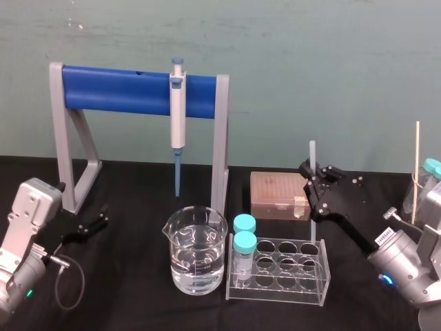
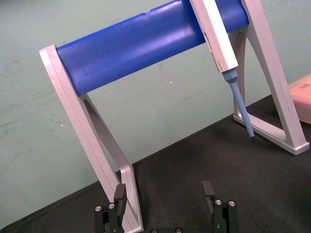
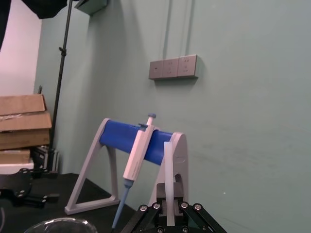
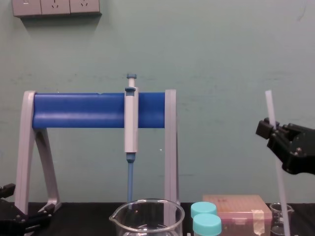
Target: Pick up the stirring rod with one hand, then place it down.
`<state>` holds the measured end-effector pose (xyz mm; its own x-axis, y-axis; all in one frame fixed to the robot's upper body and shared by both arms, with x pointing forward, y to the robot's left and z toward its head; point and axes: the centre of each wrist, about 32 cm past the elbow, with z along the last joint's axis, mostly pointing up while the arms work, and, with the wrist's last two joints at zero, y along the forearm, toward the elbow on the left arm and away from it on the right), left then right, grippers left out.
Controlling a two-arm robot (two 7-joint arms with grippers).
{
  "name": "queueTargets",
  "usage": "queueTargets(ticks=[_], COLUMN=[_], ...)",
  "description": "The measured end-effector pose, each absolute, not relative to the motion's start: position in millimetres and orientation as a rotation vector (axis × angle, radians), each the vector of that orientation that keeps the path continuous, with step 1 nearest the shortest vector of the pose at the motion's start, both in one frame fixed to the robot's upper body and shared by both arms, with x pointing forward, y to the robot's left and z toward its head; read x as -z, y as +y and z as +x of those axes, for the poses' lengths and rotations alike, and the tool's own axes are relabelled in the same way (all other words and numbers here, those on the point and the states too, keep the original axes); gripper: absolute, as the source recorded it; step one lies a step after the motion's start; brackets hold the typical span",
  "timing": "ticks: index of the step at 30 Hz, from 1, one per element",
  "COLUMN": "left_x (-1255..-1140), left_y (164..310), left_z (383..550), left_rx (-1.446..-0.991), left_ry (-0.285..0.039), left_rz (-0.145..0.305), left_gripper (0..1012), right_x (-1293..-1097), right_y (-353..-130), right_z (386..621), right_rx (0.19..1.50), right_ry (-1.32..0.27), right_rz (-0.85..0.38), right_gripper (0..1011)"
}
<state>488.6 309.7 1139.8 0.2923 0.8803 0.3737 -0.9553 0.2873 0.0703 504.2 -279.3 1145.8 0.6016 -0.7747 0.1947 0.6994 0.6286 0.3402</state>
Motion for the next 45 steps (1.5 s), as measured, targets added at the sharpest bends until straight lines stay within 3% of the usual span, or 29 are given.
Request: queueTargets(ticks=[23,45], left_x=[-1139.8,-1139.8], left_y=[309.6,309.7], left_z=[488.6,488.6], left_rx=[-1.248,-1.248], left_ry=[-0.285,-0.285], left_rz=[0.304,0.305], left_gripper=[1000,1000], right_x=[-1124.8,-1122.2], right_y=[-280,-284], right_z=[515,520], right_rx=[0.805,0.806], right_ry=[-0.244,-0.2], right_rz=[0.17,0.039], right_gripper=[75,75])
